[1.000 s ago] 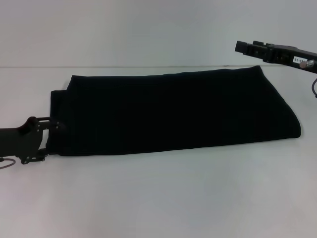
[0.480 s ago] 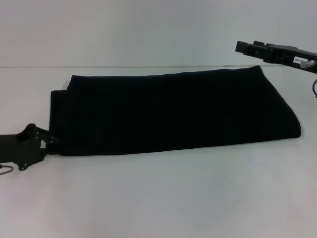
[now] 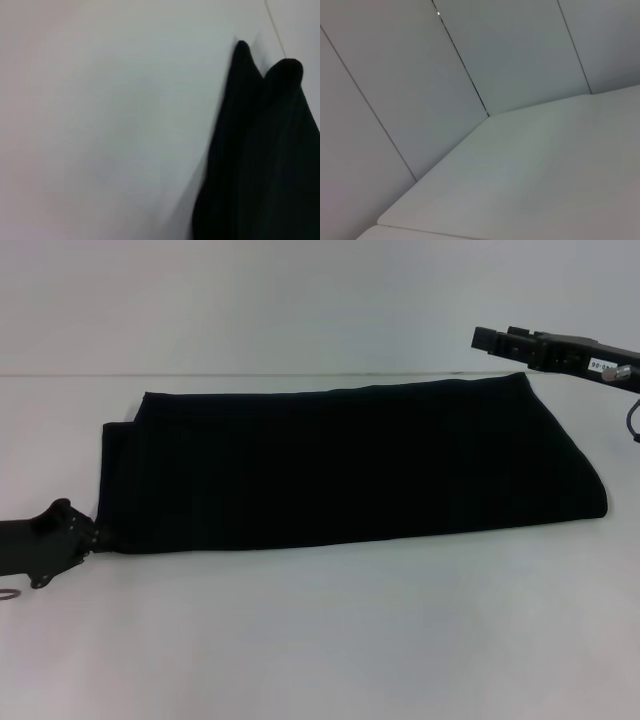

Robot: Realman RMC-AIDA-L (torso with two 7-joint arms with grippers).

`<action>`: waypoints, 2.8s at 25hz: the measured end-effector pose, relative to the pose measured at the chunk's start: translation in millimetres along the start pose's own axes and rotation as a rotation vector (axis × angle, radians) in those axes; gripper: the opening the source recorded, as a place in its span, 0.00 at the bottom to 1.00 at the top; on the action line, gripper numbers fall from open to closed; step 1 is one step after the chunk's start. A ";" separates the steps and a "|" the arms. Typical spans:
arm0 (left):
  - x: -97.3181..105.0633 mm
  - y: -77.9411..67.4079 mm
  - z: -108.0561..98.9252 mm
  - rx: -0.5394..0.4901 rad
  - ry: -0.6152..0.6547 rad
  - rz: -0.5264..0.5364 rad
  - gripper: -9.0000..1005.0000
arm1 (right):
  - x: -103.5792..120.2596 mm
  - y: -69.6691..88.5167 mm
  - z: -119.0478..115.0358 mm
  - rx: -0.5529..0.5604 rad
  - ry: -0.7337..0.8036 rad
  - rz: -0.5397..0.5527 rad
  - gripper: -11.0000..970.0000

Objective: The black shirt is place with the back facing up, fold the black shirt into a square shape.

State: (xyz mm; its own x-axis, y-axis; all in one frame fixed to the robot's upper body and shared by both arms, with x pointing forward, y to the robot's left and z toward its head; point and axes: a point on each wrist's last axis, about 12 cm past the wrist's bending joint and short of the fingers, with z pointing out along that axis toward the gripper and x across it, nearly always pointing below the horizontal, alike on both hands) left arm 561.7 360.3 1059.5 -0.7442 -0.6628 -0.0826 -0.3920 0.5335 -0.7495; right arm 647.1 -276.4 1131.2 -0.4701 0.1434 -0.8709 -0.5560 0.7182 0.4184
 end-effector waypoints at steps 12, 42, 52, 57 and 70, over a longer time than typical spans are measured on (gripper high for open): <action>-12.2 36.7 -55.1 -0.017 -0.161 0.280 0.07 | 7.5 5.6 6.5 -0.003 -0.046 0.020 0.76; 41.3 -159.4 52.4 0.516 0.206 0.715 0.17 | 17.1 -27.1 -43.7 0.119 -0.134 0.013 0.76; 143.4 -109.3 140.0 0.514 -0.025 0.713 0.20 | 20.5 -36.6 -60.7 0.147 -0.122 -0.005 0.76; 150.8 -114.0 111.3 0.797 -0.012 0.734 0.26 | 20.8 -33.9 -56.8 0.126 -0.088 0.009 0.76; 108.5 -43.1 8.3 0.865 0.020 1.165 0.74 | 12.1 1.2 -16.3 -0.041 0.294 0.291 0.76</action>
State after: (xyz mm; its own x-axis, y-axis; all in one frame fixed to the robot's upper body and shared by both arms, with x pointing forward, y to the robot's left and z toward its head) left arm 502.3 261.1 1077.4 -0.4168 -0.0718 -0.9062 0.8662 0.2710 -0.4199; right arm 629.5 -284.8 1125.4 -0.7841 0.1316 -0.6065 -0.3950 0.6479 0.6513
